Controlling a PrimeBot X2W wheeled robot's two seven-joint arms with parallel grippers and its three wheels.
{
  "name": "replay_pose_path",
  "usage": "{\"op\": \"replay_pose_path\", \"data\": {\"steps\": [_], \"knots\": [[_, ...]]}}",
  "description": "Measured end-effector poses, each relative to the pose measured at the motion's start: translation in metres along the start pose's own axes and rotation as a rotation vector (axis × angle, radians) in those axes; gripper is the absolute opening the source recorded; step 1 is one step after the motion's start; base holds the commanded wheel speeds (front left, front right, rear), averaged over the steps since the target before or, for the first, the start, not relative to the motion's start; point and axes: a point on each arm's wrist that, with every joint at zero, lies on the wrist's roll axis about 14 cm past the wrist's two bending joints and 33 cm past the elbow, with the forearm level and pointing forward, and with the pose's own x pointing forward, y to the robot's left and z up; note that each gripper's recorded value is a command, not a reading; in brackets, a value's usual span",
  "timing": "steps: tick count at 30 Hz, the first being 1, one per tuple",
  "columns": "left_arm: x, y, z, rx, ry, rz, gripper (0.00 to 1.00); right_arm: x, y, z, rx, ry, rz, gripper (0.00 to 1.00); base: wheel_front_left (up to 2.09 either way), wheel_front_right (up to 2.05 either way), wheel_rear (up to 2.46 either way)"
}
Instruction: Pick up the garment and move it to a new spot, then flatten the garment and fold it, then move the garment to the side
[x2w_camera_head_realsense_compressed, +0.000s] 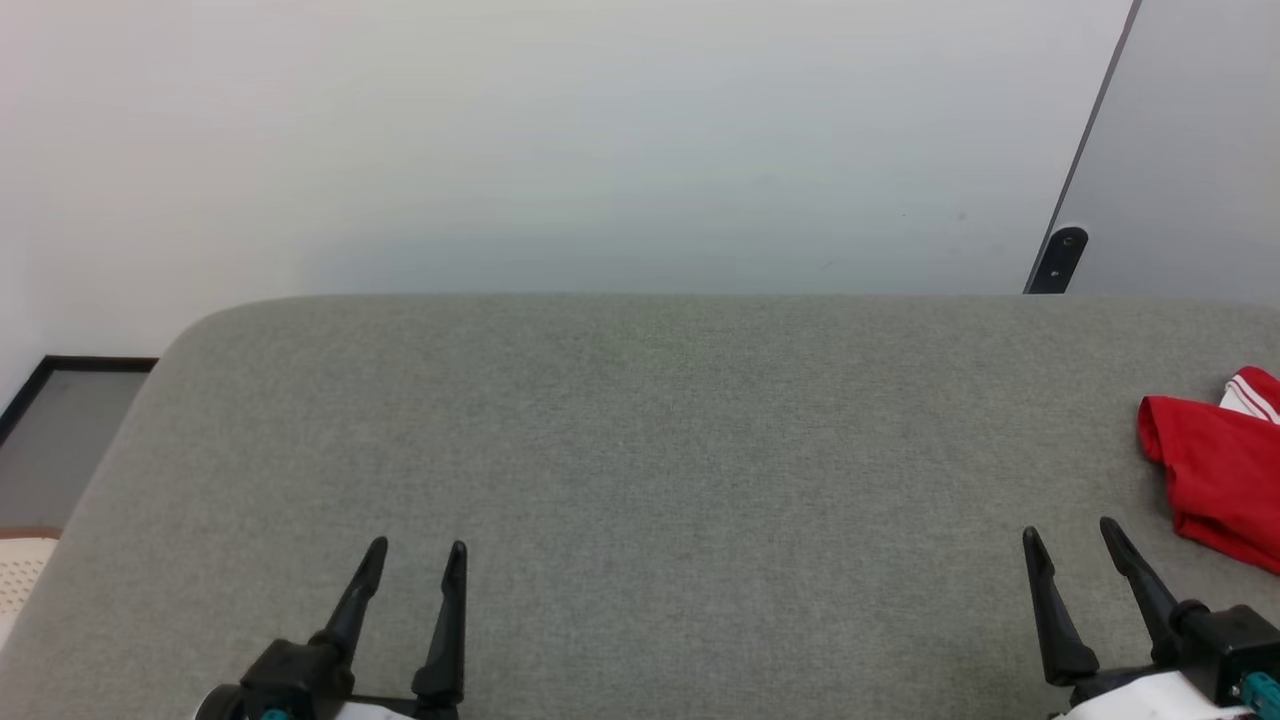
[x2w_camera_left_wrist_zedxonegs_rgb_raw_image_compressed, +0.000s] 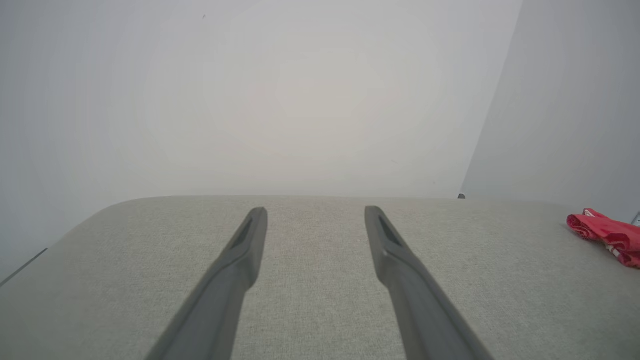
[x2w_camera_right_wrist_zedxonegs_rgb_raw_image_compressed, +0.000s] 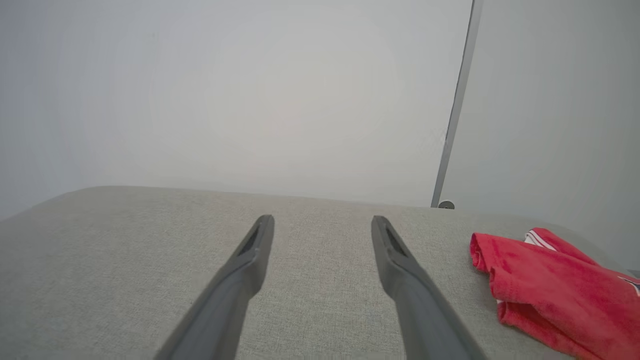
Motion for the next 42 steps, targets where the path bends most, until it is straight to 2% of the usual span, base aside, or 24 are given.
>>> {"op": "replay_pose_path", "data": {"steps": [13, 14, 20, 42], "knots": [[-0.001, 0.005, -0.003, -0.055, 0.005, 0.029, 1.0, -0.002, -0.001, -0.004, 0.004, 0.013, -0.007, 1.0, 0.0, 0.0, 0.0], [-0.002, 0.005, -0.007, -0.059, 0.015, 0.031, 0.0, -0.003, -0.001, -0.008, 0.007, 0.023, -0.009, 0.0, 0.0, 0.0, 0.0], [-0.014, 0.008, -0.031, -0.104, 0.096, 0.059, 0.0, -0.015, -0.002, -0.033, 0.061, 0.106, -0.034, 0.0, 0.0, 0.0, 0.0], [-0.007, 0.028, -0.036, -0.464, 0.116, 0.18, 0.0, -0.006, -0.014, -0.036, 0.451, 0.116, -0.152, 0.0, 0.0, 0.0, 0.0]]}}
